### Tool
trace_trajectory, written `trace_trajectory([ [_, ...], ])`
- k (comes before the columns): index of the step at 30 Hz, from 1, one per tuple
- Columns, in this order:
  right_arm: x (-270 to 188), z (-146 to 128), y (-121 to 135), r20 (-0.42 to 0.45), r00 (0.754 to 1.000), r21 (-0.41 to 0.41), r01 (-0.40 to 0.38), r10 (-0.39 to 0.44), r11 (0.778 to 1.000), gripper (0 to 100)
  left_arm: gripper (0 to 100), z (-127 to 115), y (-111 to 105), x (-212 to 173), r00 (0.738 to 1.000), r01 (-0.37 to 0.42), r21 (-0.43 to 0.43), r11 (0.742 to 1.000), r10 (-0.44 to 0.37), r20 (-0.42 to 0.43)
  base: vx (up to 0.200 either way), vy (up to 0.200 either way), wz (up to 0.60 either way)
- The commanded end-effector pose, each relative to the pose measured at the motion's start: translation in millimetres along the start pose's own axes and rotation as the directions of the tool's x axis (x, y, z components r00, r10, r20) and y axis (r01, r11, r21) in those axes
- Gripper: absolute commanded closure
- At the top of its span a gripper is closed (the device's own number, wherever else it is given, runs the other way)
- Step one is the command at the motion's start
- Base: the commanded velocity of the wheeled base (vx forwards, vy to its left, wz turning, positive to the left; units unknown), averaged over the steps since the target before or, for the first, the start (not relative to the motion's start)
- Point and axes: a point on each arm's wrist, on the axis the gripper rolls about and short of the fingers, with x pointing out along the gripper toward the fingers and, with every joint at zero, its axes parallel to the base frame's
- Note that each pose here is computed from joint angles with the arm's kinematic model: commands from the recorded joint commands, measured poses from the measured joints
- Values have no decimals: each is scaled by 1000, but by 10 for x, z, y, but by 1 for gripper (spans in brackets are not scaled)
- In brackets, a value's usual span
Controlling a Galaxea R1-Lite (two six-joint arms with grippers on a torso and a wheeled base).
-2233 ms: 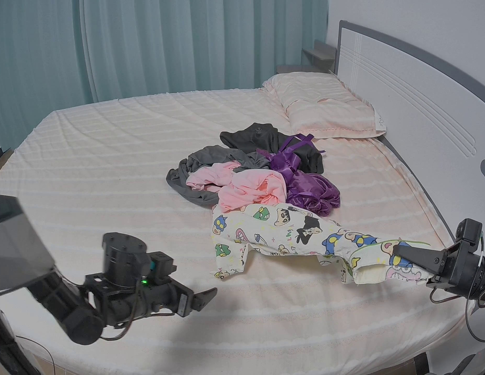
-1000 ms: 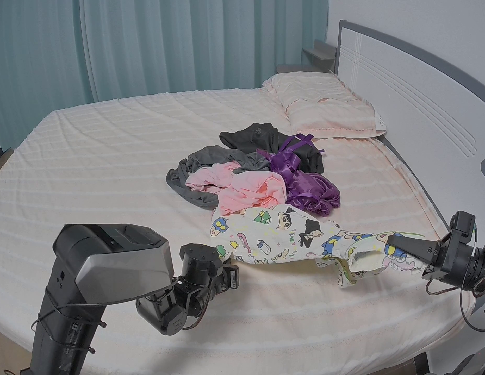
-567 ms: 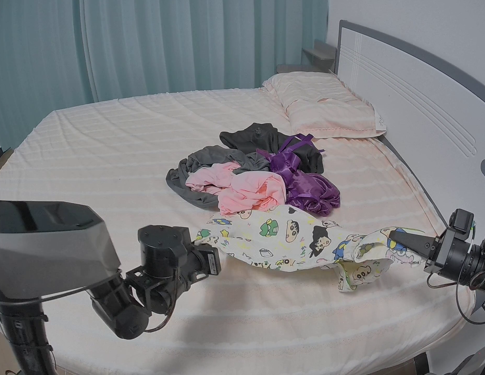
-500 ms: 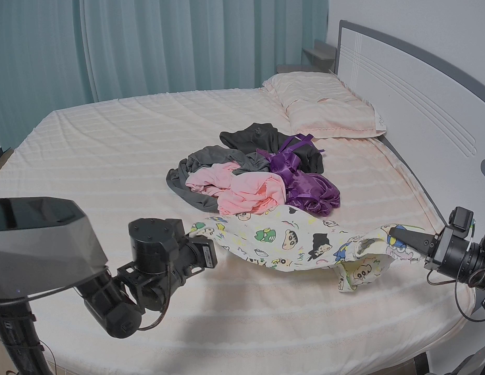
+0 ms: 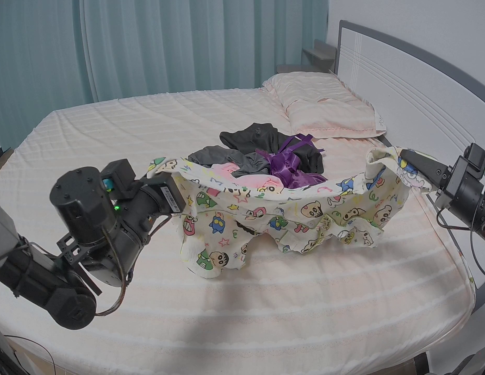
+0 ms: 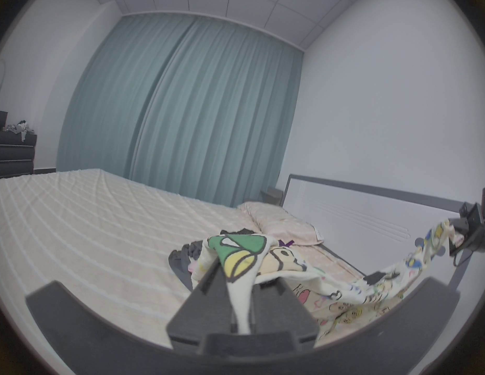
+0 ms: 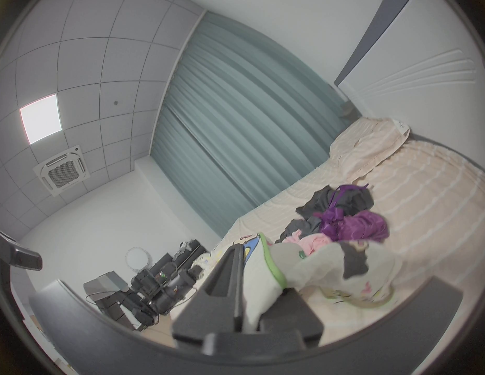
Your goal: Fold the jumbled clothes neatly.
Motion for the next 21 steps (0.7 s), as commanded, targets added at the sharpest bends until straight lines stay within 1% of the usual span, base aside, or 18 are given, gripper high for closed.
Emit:
trace_trajectory([
  [1,-126,-23,232,-24,998,-3,-65,65,998,100,100,302,18,-189,996,-1,-25,1000,3,85,0,0,0],
  [2,-139,-129,167,-66,997,23,-40,41,999,100,100,203,52,-243,999,-19,-10,1000,19,47,0,0,0],
  [5,-138,-313,29,-139,990,59,15,-6,998,100,100,19,115,-344,999,-45,4,999,45,-25,0,0,0],
  [7,-132,-343,0,-152,988,68,27,-17,997,100,100,-12,125,-367,998,-53,-7,999,53,-36,0,0,0],
  [8,-104,-421,-78,-185,982,81,62,-46,995,100,100,-61,152,-404,996,-73,-42,996,71,-54,0,0,0],
  [10,-99,-474,-126,-206,976,92,85,-64,992,100,100,-122,184,-442,993,-92,-67,994,87,-79,0,0,0],
  [11,-95,-478,-132,-207,976,92,88,-67,992,100,100,-144,193,-451,992,-95,-68,993,89,-88,0,0,0],
  [13,-92,-495,-139,-215,974,104,93,-69,990,100,100,-270,222,-517,985,-108,-61,992,98,-139,0,0,0],
  [16,-90,-487,-99,-212,976,125,80,-52,989,100,100,-342,169,-607,982,-83,-76,994,69,-174,0,0,0],
  [19,-97,-493,-93,-214,976,133,79,-49,988,100,100,-341,143,-615,983,-86,-86,993,71,-170,0,0,0],
  [20,-101,-517,-91,-224,973,134,79,-47,988,100,100,-333,141,-607,983,-105,-85,991,90,-160,-200,0,0],
  [21,-101,-517,-91,-223,974,135,80,-48,988,100,100,-333,142,-607,983,-108,-84,991,93,-159,-200,0,0],
])
